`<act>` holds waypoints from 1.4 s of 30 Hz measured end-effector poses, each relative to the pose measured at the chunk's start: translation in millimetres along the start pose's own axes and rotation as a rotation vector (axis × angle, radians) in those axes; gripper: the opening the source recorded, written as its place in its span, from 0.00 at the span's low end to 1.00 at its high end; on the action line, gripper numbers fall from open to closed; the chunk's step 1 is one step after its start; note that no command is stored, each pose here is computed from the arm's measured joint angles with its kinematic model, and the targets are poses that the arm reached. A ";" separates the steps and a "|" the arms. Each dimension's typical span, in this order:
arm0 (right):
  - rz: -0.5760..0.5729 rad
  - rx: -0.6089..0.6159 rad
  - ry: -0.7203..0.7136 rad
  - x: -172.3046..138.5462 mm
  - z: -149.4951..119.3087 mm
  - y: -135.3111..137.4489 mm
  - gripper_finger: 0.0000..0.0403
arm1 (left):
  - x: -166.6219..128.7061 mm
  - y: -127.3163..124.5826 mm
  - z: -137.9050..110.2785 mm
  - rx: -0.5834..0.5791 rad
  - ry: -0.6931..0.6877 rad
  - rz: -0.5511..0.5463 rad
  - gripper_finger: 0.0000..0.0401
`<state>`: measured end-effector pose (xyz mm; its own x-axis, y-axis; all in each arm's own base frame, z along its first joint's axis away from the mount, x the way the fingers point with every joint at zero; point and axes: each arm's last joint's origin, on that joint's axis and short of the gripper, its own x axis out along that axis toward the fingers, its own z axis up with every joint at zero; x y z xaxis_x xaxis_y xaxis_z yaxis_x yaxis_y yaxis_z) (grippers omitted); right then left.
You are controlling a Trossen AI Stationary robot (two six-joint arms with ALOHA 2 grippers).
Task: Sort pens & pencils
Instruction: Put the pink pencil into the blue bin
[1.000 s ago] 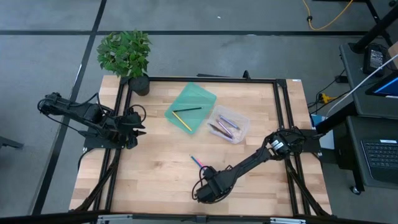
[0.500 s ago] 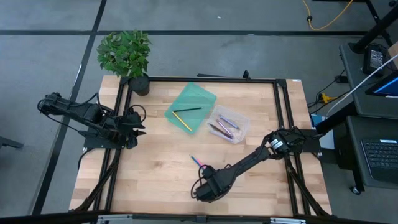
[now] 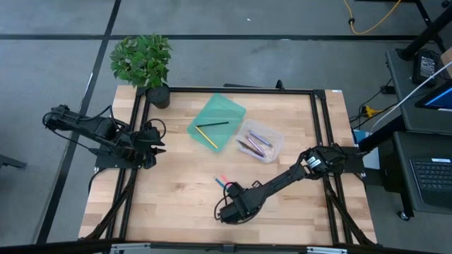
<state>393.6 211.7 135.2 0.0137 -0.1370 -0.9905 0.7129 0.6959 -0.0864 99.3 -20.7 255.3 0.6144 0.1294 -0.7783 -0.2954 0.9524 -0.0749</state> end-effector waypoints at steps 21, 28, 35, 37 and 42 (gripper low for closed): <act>-0.005 -0.015 0.019 1.8 16.0 -5.7 0.00 | 0.0 0.0 0.0 0.000 0.000 0.000 0.29; -0.007 -0.016 0.014 1.8 15.7 -5.6 0.00 | 0.0 0.0 0.0 0.000 0.000 0.000 0.29; -0.007 -0.014 0.008 -0.2 15.9 -6.4 0.00 | 0.0 0.1 0.0 0.000 0.000 0.000 0.29; -0.010 -0.015 -0.006 -3.3 15.7 -7.6 0.00 | 0.0 0.0 0.0 0.000 -0.001 0.000 0.29; -0.032 -0.011 -0.047 -9.0 17.6 -10.5 0.00 | 0.0 0.0 0.0 0.000 -0.001 0.000 0.29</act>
<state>398.4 193.3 146.9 0.0239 -0.1918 -0.9811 0.7057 0.6984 -0.1193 99.4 -20.7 255.4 0.6148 0.1298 -0.7779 -0.2956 0.9524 -0.0747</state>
